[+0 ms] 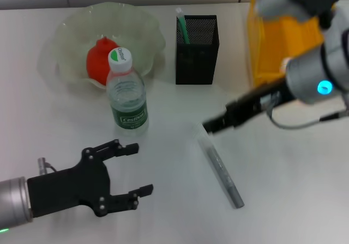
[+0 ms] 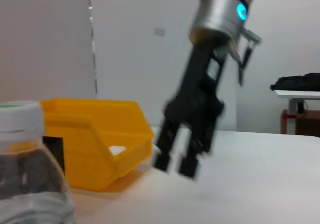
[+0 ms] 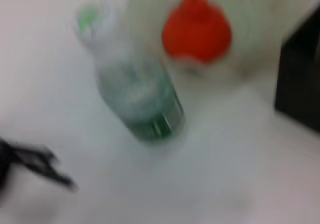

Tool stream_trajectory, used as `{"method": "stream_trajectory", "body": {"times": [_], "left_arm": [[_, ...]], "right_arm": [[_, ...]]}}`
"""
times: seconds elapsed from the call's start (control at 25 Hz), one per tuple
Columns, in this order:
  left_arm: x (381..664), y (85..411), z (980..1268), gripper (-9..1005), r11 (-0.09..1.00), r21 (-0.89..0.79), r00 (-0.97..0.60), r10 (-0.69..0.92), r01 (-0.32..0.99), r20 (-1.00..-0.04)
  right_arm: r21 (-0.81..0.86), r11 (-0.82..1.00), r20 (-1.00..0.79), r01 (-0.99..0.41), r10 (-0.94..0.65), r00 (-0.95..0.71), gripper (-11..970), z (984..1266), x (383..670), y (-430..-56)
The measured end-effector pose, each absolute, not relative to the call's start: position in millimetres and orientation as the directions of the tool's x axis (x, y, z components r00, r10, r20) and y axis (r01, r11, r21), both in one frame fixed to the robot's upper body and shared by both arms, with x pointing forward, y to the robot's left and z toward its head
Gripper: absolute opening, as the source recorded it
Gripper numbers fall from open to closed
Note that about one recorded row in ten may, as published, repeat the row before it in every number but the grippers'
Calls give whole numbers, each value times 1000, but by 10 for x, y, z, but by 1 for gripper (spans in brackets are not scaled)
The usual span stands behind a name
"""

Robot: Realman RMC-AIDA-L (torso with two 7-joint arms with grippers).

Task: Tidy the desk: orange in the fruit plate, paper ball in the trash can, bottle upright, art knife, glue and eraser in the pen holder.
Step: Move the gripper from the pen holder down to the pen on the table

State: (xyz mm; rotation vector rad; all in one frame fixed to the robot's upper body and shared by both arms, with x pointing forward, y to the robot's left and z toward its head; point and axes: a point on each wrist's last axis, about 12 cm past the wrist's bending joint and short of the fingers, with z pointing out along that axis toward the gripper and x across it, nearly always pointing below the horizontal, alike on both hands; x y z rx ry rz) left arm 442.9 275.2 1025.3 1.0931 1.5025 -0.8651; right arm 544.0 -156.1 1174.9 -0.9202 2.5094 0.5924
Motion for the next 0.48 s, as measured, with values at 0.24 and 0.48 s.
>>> {"method": "stream_trajectory", "body": {"times": [0.24, 0.48], "left_arm": [[4406, 2784, 10254, 813, 332, 16, -51, 192, 943, -980], [4407, 2781, 10254, 813, 332, 15, -52, 191, 943, -980]], "right_arm": [[198, 707, -395, -679, -576, -716, 715, 11451, 5377, -1439], [192, 691, -379, -696, -602, -703, 699, 11366, 5372, -1335]]}}
